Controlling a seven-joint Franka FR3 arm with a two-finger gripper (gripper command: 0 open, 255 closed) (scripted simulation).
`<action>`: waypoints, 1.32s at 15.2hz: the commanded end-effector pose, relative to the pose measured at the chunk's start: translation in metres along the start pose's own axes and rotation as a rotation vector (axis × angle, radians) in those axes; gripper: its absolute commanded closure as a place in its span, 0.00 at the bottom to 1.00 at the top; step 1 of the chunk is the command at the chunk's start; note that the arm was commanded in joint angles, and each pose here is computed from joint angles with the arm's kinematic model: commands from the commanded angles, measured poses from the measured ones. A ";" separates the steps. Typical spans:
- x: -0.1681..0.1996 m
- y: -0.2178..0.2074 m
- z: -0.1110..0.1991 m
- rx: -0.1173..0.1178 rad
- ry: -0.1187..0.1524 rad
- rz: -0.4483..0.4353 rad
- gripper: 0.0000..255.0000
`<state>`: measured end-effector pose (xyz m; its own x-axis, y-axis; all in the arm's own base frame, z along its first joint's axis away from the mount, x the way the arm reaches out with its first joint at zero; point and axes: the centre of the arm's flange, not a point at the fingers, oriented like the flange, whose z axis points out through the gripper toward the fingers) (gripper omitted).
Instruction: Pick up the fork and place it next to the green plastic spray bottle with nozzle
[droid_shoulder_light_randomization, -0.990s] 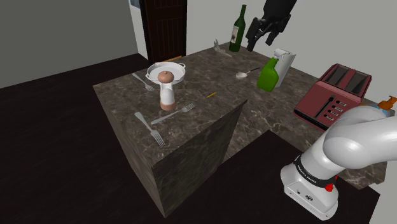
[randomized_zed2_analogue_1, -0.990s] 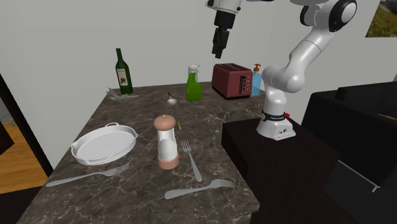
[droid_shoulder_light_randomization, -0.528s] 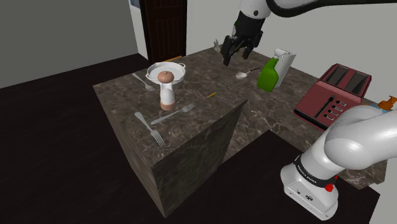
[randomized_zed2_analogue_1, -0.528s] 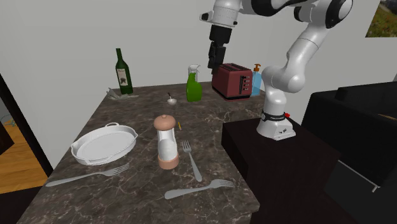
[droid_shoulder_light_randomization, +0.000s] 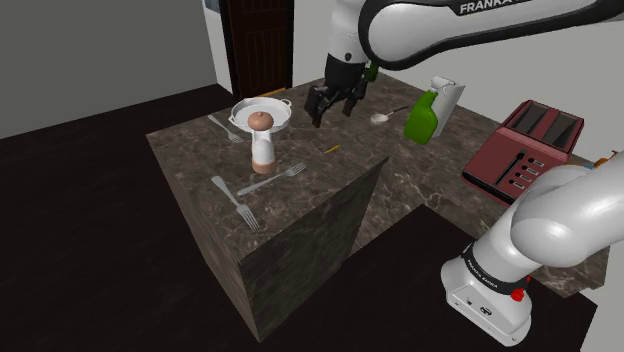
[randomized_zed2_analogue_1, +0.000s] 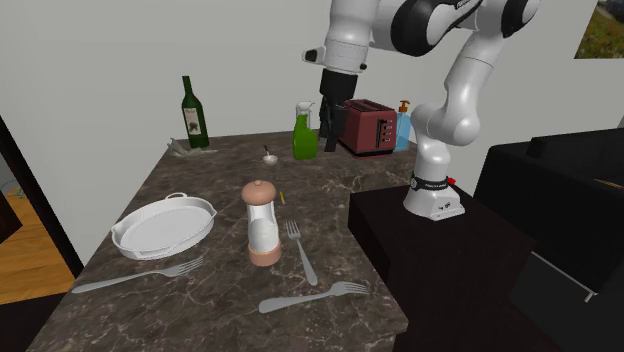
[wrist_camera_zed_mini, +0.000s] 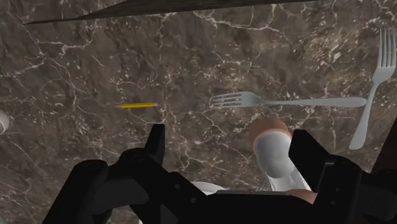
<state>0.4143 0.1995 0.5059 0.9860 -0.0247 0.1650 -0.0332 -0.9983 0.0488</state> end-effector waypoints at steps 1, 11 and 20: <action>0.006 -0.024 0.012 0.007 -0.003 -0.006 0.00; 0.033 -0.129 0.081 0.034 -0.019 -0.038 0.00; 0.053 -0.227 0.141 0.059 -0.034 -0.066 0.00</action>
<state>0.4961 0.4043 0.3715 0.9907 0.0382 0.1309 0.0382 -0.9993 0.0026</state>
